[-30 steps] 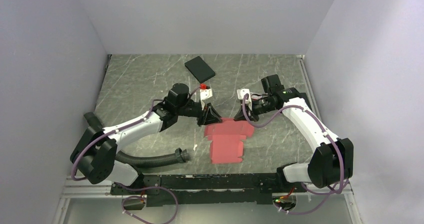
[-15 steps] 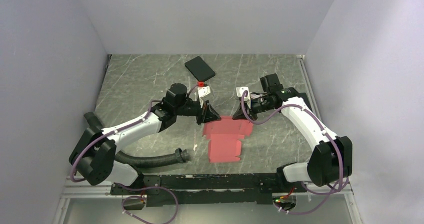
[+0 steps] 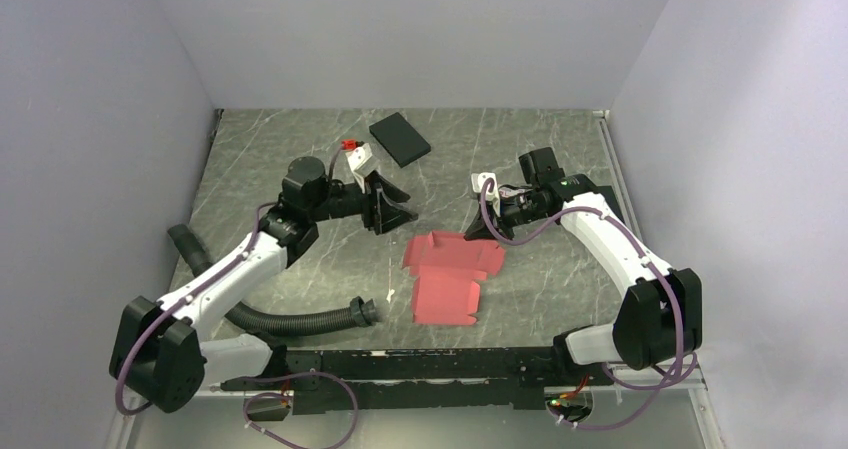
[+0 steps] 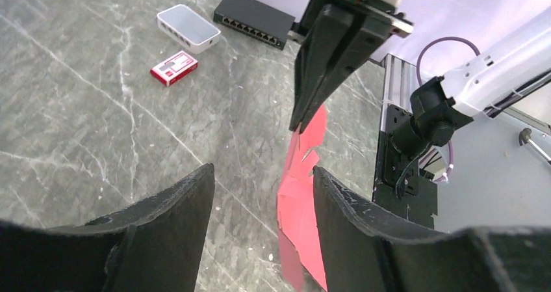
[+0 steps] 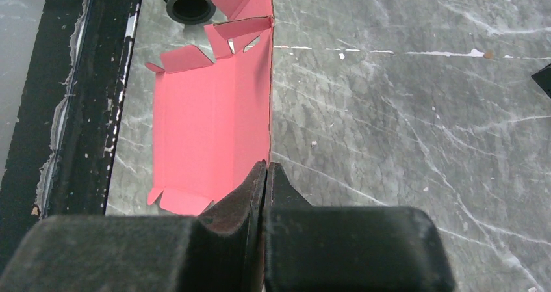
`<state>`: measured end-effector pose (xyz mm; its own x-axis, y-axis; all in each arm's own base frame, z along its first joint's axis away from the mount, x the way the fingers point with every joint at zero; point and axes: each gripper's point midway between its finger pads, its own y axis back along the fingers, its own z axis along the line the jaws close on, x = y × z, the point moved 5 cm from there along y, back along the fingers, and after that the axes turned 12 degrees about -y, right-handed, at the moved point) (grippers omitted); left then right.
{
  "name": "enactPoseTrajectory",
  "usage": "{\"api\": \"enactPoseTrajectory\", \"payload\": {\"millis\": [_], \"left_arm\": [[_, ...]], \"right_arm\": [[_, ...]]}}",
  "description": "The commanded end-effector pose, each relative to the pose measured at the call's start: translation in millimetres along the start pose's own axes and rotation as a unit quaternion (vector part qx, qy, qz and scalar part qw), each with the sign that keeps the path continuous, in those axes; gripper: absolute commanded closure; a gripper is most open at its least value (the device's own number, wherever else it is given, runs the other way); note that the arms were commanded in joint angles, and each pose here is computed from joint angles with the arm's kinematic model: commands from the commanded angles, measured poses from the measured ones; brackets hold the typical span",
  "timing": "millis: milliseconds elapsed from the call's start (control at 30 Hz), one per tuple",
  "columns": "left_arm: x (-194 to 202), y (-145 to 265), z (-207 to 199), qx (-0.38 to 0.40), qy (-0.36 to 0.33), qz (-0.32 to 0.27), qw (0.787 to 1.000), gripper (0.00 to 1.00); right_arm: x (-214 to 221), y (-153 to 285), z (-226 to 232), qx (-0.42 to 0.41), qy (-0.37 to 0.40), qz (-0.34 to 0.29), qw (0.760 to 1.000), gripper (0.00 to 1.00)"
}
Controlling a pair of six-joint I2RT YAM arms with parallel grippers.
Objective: Fold the paper box
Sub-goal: Fold the paper box at the center of the board.
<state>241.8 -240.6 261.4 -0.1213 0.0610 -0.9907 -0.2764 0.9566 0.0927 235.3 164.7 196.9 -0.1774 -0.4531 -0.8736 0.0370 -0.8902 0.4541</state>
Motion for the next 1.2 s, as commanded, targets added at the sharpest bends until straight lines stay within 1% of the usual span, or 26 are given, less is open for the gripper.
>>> {"api": "enactPoseTrajectory", "payload": {"millis": [0,233,467,633,800,1167], "left_arm": [[2.8,7.4,-7.3,0.011,-0.033,0.003,0.999,0.38],[15.4,-0.2,-6.4,0.049,-0.048,0.020,0.997,0.42],[26.3,-22.3,-9.0,0.080,-0.056,0.035,0.995,0.44],[33.0,-31.3,-8.2,0.091,-0.048,0.052,0.993,0.49],[35.2,-34.7,-5.2,0.085,-0.047,0.055,0.994,0.54],[35.7,-42.7,-14.0,0.118,-0.051,0.053,0.990,0.56]], "right_arm": [[-9.5,0.5,0.7,-0.007,0.014,-0.019,1.000,1.00],[-9.3,0.3,1.4,-0.010,0.016,-0.019,1.000,1.00],[-8.4,-0.3,1.6,-0.012,0.015,-0.019,1.000,1.00],[-8.4,-0.4,1.8,-0.012,0.015,-0.020,1.000,1.00],[-8.5,-0.6,2.7,-0.016,0.014,-0.020,1.000,1.00],[-8.0,-1.6,2.6,-0.018,0.011,-0.020,1.000,1.00]]}}
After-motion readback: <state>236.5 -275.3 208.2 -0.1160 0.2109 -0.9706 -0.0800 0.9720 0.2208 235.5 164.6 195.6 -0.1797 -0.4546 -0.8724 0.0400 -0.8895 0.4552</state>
